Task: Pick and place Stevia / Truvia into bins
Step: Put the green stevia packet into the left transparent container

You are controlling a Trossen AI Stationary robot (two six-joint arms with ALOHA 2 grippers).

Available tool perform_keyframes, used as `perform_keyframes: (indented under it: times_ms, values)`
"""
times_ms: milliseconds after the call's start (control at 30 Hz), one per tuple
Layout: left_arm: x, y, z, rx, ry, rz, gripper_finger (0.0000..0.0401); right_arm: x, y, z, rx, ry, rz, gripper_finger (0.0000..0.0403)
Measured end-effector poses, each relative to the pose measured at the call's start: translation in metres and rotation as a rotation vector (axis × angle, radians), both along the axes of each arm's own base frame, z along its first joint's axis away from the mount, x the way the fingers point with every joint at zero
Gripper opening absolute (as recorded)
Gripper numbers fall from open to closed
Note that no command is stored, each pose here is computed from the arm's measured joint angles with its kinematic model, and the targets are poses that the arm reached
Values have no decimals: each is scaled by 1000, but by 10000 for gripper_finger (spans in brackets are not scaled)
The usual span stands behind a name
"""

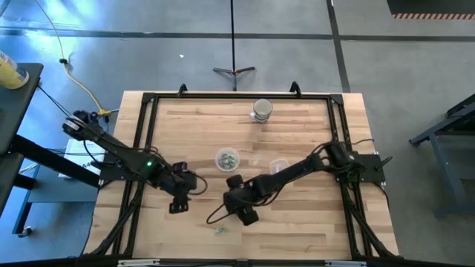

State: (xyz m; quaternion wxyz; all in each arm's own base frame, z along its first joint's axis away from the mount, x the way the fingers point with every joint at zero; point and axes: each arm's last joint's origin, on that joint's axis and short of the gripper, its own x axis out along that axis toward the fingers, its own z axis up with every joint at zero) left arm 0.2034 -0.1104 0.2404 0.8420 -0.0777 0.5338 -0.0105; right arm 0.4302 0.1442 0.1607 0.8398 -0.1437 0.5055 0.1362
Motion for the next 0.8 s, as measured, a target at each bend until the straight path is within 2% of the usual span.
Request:
perform_keyframes:
  times_ms: [100,300,600,800]
  values:
    - [-4,0,1,-1,12,-5,289,4,2,-7,-10,47,-9,197]
    - [-5,1,1,1,21,15,289,9,3,-9,-8,32,-20,197]
    - [-5,2,1,20,12,28,289,13,-8,-9,2,32,39,197]
    - [-5,3,1,40,10,37,289,19,-18,-22,72,63,58,197]
